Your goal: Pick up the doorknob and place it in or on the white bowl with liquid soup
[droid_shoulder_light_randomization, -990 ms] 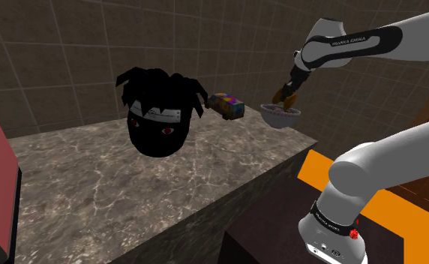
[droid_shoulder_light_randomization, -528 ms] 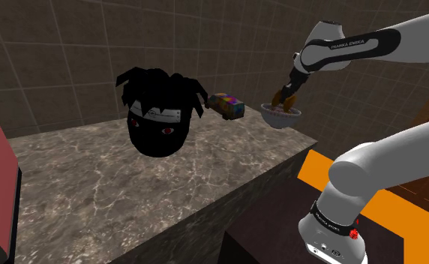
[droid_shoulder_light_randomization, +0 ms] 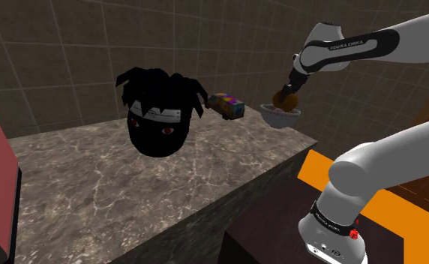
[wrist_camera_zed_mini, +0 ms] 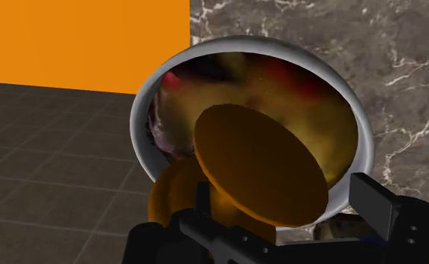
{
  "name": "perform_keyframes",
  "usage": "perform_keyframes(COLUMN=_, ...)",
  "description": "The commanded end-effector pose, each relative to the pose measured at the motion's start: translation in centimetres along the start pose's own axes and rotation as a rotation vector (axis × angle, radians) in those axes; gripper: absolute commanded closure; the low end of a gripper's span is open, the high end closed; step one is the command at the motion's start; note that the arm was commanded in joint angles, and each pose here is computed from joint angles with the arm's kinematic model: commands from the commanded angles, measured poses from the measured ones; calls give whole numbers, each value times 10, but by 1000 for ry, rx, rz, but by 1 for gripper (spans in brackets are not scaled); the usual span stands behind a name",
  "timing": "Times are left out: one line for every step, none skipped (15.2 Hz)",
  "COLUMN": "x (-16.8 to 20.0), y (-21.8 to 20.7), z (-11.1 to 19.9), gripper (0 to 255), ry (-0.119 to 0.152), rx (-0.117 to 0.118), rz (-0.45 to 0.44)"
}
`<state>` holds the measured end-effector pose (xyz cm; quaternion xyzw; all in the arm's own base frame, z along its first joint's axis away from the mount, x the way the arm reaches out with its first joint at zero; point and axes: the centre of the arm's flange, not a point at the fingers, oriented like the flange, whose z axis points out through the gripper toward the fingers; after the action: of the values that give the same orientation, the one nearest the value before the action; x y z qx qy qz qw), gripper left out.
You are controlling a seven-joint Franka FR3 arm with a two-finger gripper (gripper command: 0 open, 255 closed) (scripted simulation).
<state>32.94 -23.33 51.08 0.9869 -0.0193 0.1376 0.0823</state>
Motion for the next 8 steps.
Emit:
perform_keyframes(x=-1, y=0, z=-14, gripper=0, ry=0, rx=0, rz=0)
perform_keyframes(x=-1, y=0, z=-27, gripper=0, ry=0, rx=0, rz=0)
perform_keyframes(x=-1, y=0, z=-40, gripper=0, ry=0, rx=0, rz=0)
perform_keyframes(x=-1, y=0, z=-51, gripper=0, ry=0, rx=0, rz=0)
perform_keyframes(x=-1, y=0, z=-51, gripper=0, ry=0, rx=0, rz=0)
perform_keyframes(x=-1, y=0, z=-51, gripper=0, ry=0, rx=0, rz=0)
perform_keyframes(x=-1, y=0, z=-51, gripper=0, ry=0, rx=0, rz=0)
perform_keyframes(x=-1, y=0, z=-51, gripper=0, ry=0, rx=0, rz=0)
